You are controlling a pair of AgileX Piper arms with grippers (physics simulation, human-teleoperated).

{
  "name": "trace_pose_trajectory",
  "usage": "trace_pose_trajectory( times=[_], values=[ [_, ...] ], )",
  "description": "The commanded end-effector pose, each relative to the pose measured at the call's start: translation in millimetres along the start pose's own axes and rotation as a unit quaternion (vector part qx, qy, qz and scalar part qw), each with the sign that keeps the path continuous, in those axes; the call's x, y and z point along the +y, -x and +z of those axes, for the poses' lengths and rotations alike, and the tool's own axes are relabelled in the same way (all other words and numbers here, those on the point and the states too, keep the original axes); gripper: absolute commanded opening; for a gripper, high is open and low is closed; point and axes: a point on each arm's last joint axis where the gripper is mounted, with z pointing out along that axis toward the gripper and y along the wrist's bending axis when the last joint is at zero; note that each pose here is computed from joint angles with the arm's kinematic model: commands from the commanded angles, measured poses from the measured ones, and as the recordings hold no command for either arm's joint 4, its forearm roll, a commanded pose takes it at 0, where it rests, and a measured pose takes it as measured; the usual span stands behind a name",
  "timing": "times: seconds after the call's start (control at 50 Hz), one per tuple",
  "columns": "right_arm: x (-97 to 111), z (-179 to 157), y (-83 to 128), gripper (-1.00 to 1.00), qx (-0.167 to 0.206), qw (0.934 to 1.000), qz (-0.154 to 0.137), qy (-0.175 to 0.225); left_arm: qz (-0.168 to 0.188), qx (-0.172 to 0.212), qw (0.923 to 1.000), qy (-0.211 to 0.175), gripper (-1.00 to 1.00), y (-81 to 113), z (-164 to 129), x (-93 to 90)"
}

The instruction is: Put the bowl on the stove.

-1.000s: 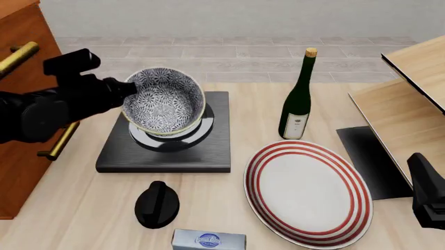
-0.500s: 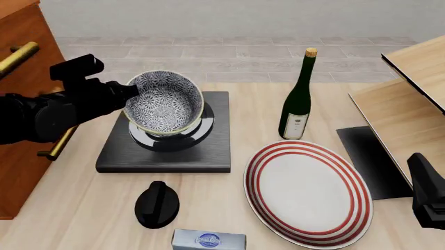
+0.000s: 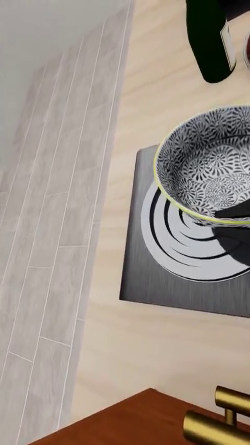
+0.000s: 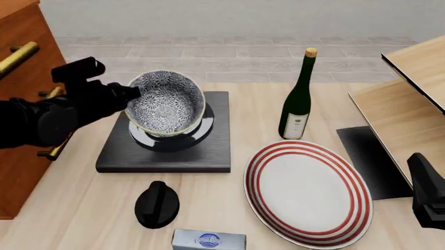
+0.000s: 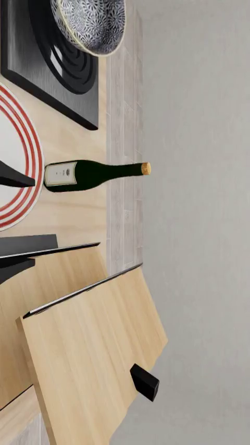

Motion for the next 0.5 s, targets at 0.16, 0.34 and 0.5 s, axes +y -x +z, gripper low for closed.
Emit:
trace_pose_trajectory(
  times=[0.16, 0.34, 0.5],
  values=[
    [0, 0, 0, 1.00, 0.000, 1.0000, 0.000, 0.000, 0.005, -0.019, 0.9997, -0.012, 1.00, 3.2, -12, -5.6],
    [0, 0, 0, 1.00, 0.000, 1.0000, 0.000, 0.000, 0.008, -0.025, 0.9995, -0.014, 1.00, 6.2, -21, -7.0],
    [0, 0, 0, 1.00, 0.000, 1.0000, 0.000, 0.000, 0.012, -0.037, 0.9991, -0.019, 1.00, 10.1, -33, -8.6]
  ],
)
